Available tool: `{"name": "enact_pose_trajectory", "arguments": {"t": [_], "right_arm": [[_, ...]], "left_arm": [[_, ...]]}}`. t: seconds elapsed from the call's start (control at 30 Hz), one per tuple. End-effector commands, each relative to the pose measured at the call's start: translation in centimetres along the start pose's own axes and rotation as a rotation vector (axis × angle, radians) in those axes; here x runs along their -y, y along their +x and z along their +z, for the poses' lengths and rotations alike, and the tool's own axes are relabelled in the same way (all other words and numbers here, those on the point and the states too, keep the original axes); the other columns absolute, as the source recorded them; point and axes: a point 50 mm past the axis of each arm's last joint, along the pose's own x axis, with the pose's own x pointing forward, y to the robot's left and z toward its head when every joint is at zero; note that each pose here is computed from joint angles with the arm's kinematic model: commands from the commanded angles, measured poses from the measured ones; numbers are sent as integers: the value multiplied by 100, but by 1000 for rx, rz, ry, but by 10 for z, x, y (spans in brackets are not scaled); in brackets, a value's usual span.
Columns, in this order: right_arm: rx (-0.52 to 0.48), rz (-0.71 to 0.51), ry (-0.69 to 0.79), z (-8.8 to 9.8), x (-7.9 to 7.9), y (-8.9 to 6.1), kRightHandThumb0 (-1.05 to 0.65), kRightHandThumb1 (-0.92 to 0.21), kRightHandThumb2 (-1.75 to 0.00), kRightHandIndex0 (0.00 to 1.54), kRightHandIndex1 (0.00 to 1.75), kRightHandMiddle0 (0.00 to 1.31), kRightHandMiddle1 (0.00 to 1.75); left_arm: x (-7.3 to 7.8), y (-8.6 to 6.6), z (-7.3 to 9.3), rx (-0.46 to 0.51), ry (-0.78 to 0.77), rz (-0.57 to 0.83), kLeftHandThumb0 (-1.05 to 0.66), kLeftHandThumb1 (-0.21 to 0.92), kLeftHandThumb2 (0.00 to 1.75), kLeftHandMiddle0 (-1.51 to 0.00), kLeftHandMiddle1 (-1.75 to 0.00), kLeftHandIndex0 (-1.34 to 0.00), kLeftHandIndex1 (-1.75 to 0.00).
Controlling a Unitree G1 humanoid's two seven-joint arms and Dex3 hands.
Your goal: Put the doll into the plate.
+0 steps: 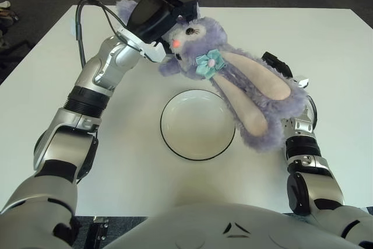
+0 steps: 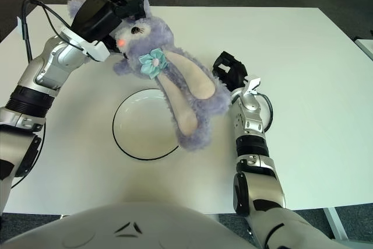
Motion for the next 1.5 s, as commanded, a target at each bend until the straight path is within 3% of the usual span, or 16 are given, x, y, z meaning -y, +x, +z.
{"name": "enact_pose_trajectory", "arguments": {"t": [0.0, 0.07, 0.3, 0.73, 1.13, 1.27, 1.33, 1.47], "right_arm": [[-229, -40, 48, -53, 5, -23, -1, 10, -175, 92, 175, 76, 161], [-229, -39, 47, -53, 5, -23, -1, 10, -175, 92, 175, 75, 162], [-226, -38, 48, -53, 5, -22, -1, 10, -175, 93, 175, 77, 160], [-227, -30, 47, -53, 4, -21, -1, 11, -175, 93, 175, 78, 159], [-231, -28, 60, -53, 3, -19, -1, 10, -175, 92, 175, 77, 161], [-232, -27, 69, -53, 4, -18, -1, 11, -175, 93, 175, 79, 158], [-232, -28, 74, -53, 4, -18, -1, 11, -175, 93, 175, 79, 157], [-232, -27, 80, -53, 4, -18, -1, 12, -175, 93, 175, 80, 156]], "left_arm": [[-3, -3, 3, 23, -43, 21, 0, -6, 175, -87, -175, -69, -174], [-1, -5, 5, 36, -76, 26, -1, -11, 175, -91, -175, -79, -160], [0, -9, 8, 64, -112, 10, -1, 2, 165, -73, -175, -71, -173], [0, -14, 13, 183, -171, -23, -1, 9, 158, -67, -175, -66, -174], [1, -20, 15, 234, -168, -28, -1, 10, 157, -66, -175, -65, -175], [2, -22, 16, 243, -166, -35, -1, 9, 157, -66, -175, -65, -175], [3, -23, 17, 248, -176, -41, -1, 1, 163, -77, -175, -73, -164], [5, -24, 18, 256, -191, -43, -1, -7, 172, -87, -175, -73, -167]]}}
